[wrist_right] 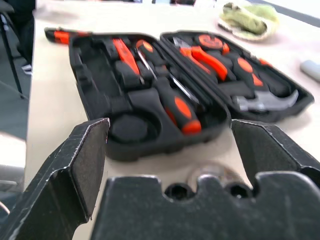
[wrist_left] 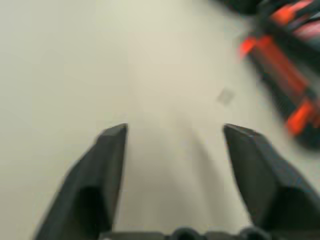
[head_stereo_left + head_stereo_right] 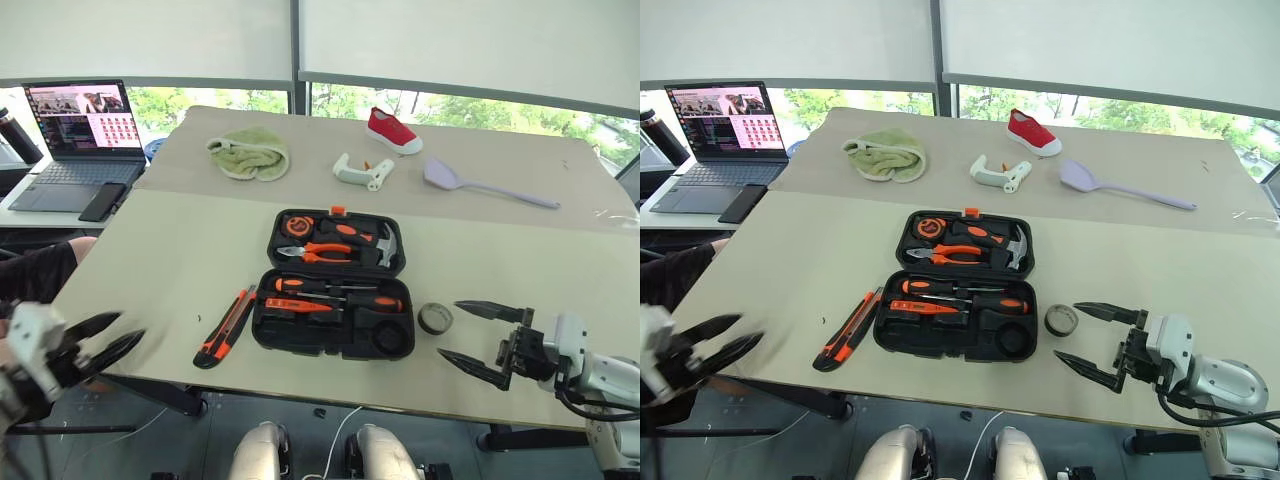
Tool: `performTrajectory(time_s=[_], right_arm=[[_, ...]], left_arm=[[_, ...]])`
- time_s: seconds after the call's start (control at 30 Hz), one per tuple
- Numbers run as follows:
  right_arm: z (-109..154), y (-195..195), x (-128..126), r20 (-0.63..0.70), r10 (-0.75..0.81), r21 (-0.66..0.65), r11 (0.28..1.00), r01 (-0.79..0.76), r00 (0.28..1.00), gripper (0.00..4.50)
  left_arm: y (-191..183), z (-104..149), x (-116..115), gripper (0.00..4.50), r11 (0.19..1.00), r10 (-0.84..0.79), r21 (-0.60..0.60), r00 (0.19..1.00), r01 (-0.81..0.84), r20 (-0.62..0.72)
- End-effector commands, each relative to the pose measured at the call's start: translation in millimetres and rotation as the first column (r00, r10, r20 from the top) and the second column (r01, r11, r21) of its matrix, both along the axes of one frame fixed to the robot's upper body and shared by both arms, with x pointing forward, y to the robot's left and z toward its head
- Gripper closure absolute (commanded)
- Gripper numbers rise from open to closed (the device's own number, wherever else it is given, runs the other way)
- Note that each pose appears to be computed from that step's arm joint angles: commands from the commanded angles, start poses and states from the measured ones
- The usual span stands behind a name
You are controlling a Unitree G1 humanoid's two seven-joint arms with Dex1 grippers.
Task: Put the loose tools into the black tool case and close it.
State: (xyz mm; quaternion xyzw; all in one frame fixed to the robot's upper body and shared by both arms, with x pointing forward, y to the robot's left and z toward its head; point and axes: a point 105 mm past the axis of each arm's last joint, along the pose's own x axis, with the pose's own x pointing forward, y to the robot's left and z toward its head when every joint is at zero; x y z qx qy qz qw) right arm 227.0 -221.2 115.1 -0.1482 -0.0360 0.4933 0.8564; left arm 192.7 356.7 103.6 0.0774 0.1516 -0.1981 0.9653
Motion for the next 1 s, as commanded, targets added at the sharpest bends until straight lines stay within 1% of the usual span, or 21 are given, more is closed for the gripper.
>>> performTrajectory(time_s=[0.03, 0.1, 0.13, 0.17, 0.2, 0.27, 0.33, 0.37, 0.4, 0.47, 0.57, 0.63, 0.7, 0.77, 0.8, 0.9, 1.0], right_arm=[[6, -1, -3, 0.039, 0.040, -0.034, 0.999, -0.039, 0.998, 0.00], [5, 6, -7, 0.041, 0.103, -0.059, 0.993, -0.100, 0.994, 0.00], [4, 11, -11, 0.048, 0.149, -0.084, 0.986, -0.144, 0.988, 0.00], [8, 16, -10, 0.071, 0.172, -0.071, 0.983, -0.167, 0.983, 0.00], [16, 23, -8, 0.092, 0.188, -0.043, 0.982, -0.185, 0.978, 0.00], [31, 36, -5, 0.114, 0.219, 0.029, 0.974, -0.224, 0.969, 0.00], [50, 48, -2, 0.153, 0.232, 0.131, 0.959, -0.252, 0.961, 0.00], [57, 53, -1, 0.168, 0.232, 0.162, 0.952, -0.259, 0.958, 0.00], [61, 58, 0, 0.182, 0.240, 0.176, 0.946, -0.272, 0.954, 0.00], [62, 67, -1, 0.189, 0.262, 0.180, 0.938, -0.296, 0.946, 0.00], [59, 72, 0, 0.185, 0.262, 0.173, 0.940, -0.294, 0.947, 0.00], [57, 71, 2, 0.185, 0.246, 0.169, 0.946, -0.277, 0.951, 0.00], [55, 71, 3, 0.182, 0.235, 0.171, 0.949, -0.266, 0.955, 0.00], [54, 71, 3, 0.180, 0.226, 0.171, 0.951, -0.257, 0.957, 0.00], [54, 70, 3, 0.180, 0.219, 0.172, 0.953, -0.250, 0.959, 0.00], [53, 68, 4, 0.181, 0.206, 0.173, 0.956, -0.237, 0.962, 0.00], [52, 67, 4, 0.179, 0.197, 0.171, 0.959, -0.228, 0.964, 0.00]], left_arm=[[25, 13, -21, 0.04, 0.992, 0.099, 0.075, 0.995, -0.098, -0.016], [11, 17, -21, 0.04, 0.999, 0.052, 0.015, 0.998, -0.051, -0.046], [2, 21, -19, 0.04, 1.000, 0.024, -0.017, 0.999, -0.024, -0.042], [-9, 28, -12, 0.04, 0.998, -0.004, -0.061, 1.000, 0.002, -0.026], [-25, 34, -3, 0.04, 0.994, -0.042, -0.097, 0.999, 0.040, -0.017], [-52, 36, 8, 0.04, 0.986, -0.103, -0.141, 0.993, 0.094, -0.057], [-80, 32, 14, 0.04, 0.977, -0.188, -0.118, 0.978, 0.177, -0.093], [-91, 32, 18, 0.04, 0.972, -0.205, -0.133, 0.975, 0.193, -0.087], [-104, 33, 24, 0.04, 0.965, -0.217, -0.165, 0.974, 0.204, -0.065], [-125, 26, 34, 0.04, 0.965, -0.215, -0.171, 0.974, 0.200, -0.074], [-138, 11, 49, 0.04, 0.984, -0.155, -0.102, 0.984, 0.146, -0.084], [-151, 1, 54, 0.04, 0.984, -0.157, -0.103, 0.984, 0.148, -0.085], [-158, -9, 55, 0.04, 0.983, -0.160, -0.104, 0.982, 0.149, -0.098], [-154, -24, 55, 0.04, 0.992, -0.129, -0.026, 0.983, 0.127, -0.133], [-153, -30, 54, 0.04, 0.993, -0.121, -0.006, 0.982, 0.121, -0.143], [-156, -36, 54, 0.04, 0.993, -0.120, -0.004, 0.983, 0.121, -0.140], [-151, -37, 54, 0.81, 0.994, -0.104, 0.011, 0.986, 0.106, -0.127]])
